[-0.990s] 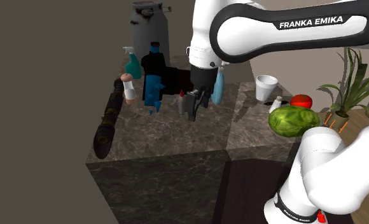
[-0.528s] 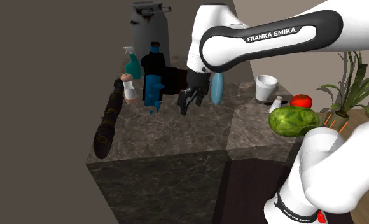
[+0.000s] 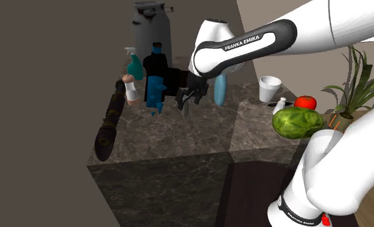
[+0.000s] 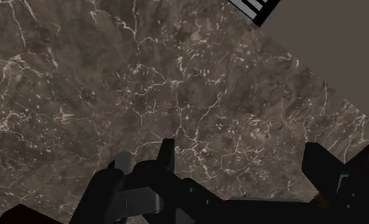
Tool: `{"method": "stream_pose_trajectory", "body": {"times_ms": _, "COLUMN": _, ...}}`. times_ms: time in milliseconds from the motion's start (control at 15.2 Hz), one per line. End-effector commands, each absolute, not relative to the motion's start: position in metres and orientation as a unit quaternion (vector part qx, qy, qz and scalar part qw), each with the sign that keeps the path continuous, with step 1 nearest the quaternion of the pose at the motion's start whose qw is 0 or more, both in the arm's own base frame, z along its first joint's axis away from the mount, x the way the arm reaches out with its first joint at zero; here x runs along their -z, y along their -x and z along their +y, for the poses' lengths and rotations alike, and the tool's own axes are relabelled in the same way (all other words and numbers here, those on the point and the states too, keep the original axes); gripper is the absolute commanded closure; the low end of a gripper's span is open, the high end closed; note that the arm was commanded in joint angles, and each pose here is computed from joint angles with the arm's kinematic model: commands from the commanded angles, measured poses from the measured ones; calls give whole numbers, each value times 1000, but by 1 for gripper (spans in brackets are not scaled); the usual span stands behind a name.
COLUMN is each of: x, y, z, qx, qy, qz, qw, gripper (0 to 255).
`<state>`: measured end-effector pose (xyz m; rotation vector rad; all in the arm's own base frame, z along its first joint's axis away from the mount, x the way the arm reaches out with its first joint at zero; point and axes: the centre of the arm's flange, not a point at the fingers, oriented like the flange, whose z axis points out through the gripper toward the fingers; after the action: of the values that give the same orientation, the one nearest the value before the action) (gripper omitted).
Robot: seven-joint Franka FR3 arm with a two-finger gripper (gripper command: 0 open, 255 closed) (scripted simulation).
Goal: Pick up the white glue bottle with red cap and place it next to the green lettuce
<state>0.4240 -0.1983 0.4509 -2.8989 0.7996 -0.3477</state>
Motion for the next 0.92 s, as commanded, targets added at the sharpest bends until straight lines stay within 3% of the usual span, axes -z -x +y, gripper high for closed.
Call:
{"method": "stream_pose_trajectory", "body": {"times_ms": 0, "x": -439, "y": -430, "z": -223, "qx": 128, "qy": 948, "qz": 285, "qw": 58, "gripper": 0}}
{"method": "stream_pose_trajectory", "body": {"times_ms": 858, "x": -370, "y": -448, "z": -351, "qx": 201, "qy": 888, "qz": 407, "qw": 66, "gripper": 0}}
